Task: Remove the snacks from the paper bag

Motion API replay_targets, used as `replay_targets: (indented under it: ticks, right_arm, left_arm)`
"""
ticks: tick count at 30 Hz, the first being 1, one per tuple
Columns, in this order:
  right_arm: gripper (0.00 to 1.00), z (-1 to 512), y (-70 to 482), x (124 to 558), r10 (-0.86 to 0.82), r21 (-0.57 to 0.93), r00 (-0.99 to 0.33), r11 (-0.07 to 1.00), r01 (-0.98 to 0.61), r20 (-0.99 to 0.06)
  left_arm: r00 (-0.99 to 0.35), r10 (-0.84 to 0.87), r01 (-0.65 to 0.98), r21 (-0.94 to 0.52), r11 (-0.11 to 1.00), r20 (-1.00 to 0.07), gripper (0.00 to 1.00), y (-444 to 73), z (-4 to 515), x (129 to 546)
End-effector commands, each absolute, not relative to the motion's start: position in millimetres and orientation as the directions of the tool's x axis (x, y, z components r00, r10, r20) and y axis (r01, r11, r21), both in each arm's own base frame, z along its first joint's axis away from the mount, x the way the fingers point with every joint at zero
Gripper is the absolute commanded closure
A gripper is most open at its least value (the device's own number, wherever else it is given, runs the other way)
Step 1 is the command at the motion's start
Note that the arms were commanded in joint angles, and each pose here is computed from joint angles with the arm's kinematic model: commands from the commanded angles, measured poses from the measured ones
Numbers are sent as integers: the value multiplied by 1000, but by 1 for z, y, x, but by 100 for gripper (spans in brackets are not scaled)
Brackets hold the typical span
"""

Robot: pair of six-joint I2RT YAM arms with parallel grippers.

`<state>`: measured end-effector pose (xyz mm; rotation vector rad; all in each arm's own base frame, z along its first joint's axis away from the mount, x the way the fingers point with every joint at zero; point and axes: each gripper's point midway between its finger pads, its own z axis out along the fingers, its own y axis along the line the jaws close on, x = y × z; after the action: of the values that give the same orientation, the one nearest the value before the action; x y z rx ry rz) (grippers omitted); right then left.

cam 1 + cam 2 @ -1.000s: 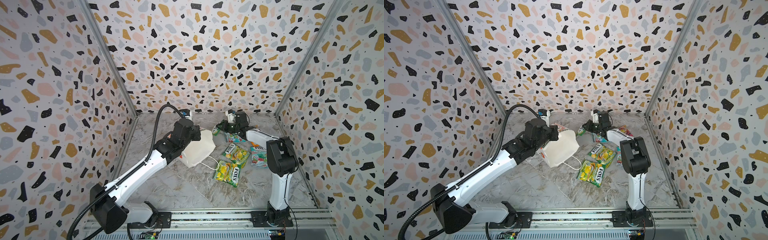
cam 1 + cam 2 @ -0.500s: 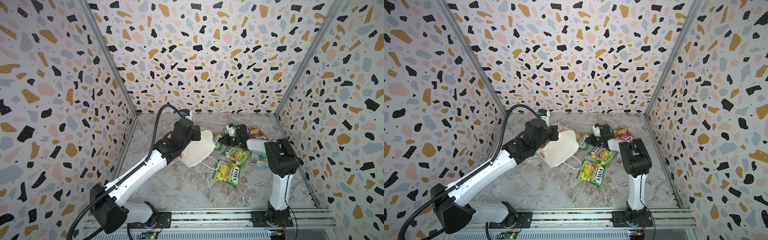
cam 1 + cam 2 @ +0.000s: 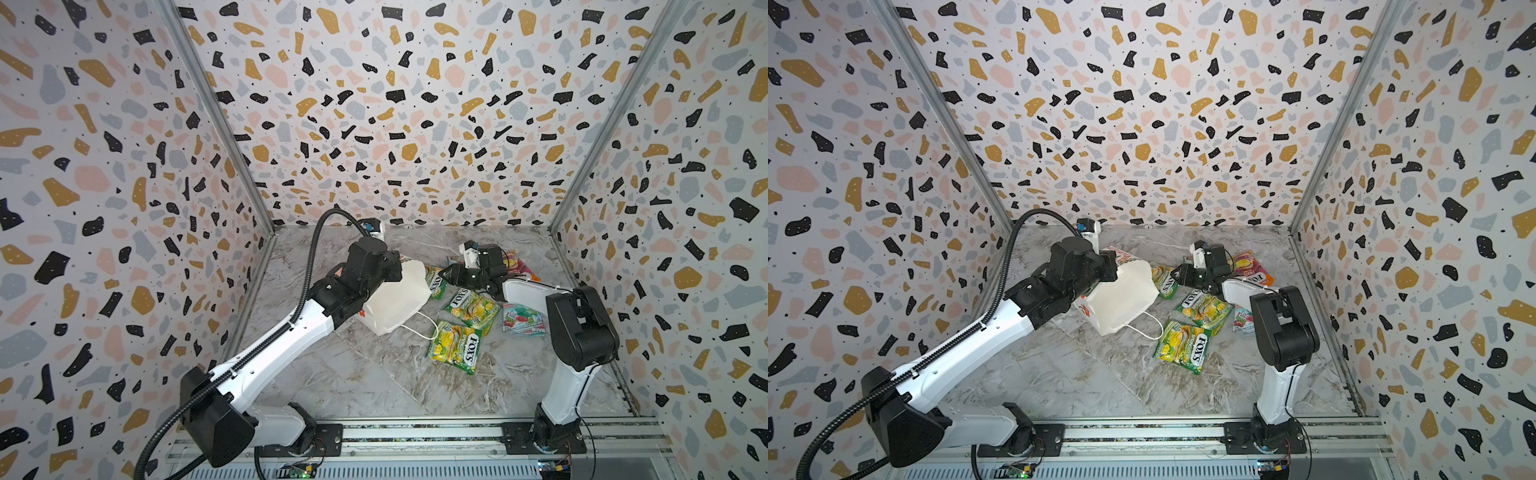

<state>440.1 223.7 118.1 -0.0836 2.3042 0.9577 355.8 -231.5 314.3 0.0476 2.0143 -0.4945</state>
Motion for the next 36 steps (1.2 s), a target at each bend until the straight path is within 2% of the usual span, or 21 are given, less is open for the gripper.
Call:
replay_targets:
  ticks: [1,14,20,26,36]
  right_arm:
    - [46,148,211,426,142,562,-750,754,-341,-645]
    - [46,164,220,299,5,673,-811,561,-483,-586]
    - [46,164,235,260,-43,694,-820,508,-510,-571]
    - [46,153,251,246,-62,718,-837,481,-503,-544]
    - [47,134,264,246,-61,747,-865,476,-464,-498]
  left_arm:
    - [-448,-208,252,-346,904,-869,100,-234,326,361]
    - [-434,-222,247,-351,903,-873,100,-234,331,364]
    - [-431,-227,247,-356,901,-873,100,-236,333,366]
    - [-428,-231,250,-360,899,-874,100,-236,335,366]
    - [-433,-238,254,-371,893,-869,100,-238,335,366]
